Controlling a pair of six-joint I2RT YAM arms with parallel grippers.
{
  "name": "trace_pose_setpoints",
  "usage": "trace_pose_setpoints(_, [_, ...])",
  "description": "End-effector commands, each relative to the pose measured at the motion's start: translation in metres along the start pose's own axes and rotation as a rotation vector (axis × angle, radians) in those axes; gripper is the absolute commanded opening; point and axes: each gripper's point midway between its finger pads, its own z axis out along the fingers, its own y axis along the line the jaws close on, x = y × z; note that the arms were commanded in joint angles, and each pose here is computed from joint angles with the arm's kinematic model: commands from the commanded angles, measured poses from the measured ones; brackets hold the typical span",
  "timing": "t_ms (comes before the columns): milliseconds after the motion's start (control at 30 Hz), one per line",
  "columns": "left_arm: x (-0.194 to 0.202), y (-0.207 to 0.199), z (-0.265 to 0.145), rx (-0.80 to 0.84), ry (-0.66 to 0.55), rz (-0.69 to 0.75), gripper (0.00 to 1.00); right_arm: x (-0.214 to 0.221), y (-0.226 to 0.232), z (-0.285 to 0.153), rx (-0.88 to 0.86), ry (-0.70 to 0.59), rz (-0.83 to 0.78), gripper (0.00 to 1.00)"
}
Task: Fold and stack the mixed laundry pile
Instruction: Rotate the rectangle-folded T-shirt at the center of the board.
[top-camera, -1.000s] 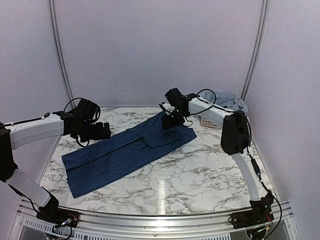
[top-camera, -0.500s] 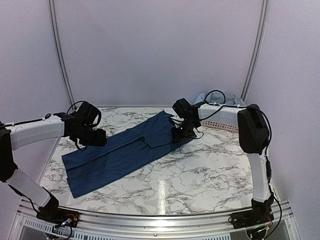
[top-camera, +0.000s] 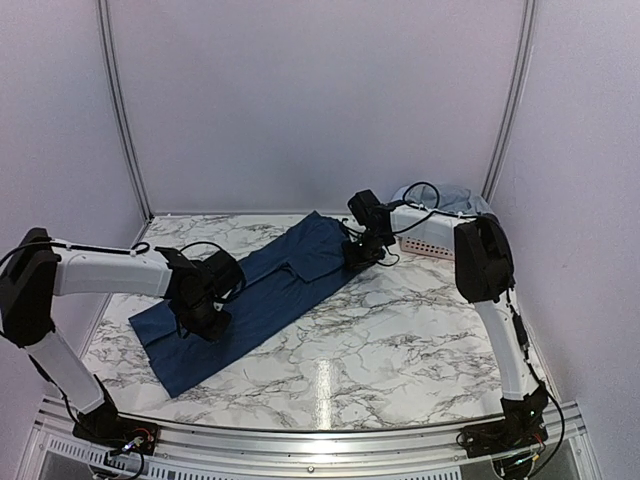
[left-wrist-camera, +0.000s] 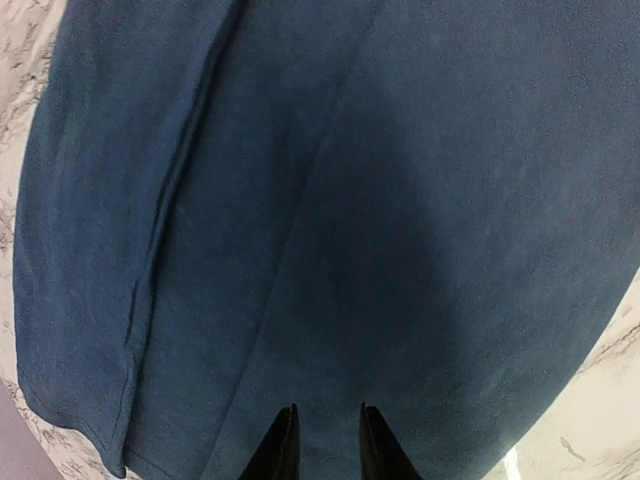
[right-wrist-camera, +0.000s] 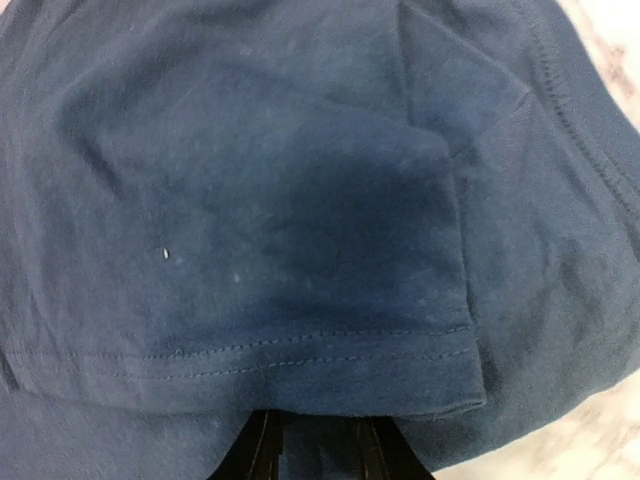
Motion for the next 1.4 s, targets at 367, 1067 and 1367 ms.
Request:
trace_pose_setpoints(367, [0.071,-0.121,0.018,0.077,0.218,0.302,0.11,-0.062,-0.005,-0.082,-0.01,-0.181,0.007,0.38])
trace_pose_setpoints(1067, [-0.074,-0.174,-0.102,0.452,-0.158,0.157,0.22,0.031,0.071,-0.074,-0.208,-0.03,-0.006,0.39])
trace_pose_setpoints(1367, [-0.082,-0.088,-0.08,0.38,-0.156,-0.009,0.22,0.054,0.049,-0.016,-0.088,0.089,0.027,0.31])
